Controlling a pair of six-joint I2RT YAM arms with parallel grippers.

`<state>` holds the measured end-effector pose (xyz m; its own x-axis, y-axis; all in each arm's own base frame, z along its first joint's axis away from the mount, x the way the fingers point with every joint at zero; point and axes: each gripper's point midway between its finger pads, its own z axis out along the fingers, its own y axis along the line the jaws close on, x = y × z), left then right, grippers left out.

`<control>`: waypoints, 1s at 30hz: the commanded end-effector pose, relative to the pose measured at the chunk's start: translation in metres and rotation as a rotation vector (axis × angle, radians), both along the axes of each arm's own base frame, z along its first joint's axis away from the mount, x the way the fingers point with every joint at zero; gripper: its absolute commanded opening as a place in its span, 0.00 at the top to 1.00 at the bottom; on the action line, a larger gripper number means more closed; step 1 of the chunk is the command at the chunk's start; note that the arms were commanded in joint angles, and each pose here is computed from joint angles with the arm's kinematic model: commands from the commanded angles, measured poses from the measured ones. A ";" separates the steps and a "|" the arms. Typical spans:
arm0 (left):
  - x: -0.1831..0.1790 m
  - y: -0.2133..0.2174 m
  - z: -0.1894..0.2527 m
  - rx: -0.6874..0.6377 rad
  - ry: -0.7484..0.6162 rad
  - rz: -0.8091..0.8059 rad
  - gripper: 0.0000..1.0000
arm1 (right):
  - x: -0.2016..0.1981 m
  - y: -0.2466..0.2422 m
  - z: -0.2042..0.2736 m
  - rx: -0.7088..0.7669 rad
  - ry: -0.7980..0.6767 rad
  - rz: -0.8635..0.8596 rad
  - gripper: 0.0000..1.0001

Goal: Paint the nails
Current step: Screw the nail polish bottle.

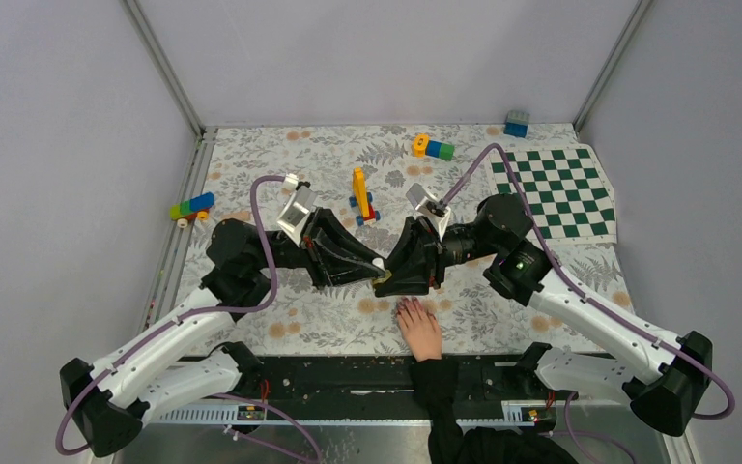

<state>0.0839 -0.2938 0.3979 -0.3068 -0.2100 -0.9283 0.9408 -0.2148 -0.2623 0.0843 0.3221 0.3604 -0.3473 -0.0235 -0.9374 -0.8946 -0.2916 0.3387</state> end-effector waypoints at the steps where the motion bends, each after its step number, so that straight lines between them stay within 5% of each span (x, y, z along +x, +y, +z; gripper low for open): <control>1: -0.039 0.011 0.006 -0.008 -0.069 -0.196 1.00 | -0.009 -0.006 0.052 0.159 -0.094 0.046 1.00; 14: -0.041 0.012 0.010 -0.032 -0.085 -0.208 1.00 | -0.005 -0.001 0.047 0.138 -0.056 0.054 1.00; 23: -0.014 0.010 0.009 -0.010 -0.095 0.010 0.30 | 0.002 -0.002 0.035 0.104 -0.072 -0.015 1.00; 30: 0.013 0.016 0.005 0.021 -0.084 0.196 0.10 | 0.006 -0.001 0.024 0.076 -0.077 -0.041 1.00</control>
<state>0.0723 -0.2813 0.4000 -0.2319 -0.2116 -0.9495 0.9644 -0.1775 -0.1960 0.0910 0.3267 0.3636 -0.3621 -0.0048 -0.9321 -0.8927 -0.2859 0.3483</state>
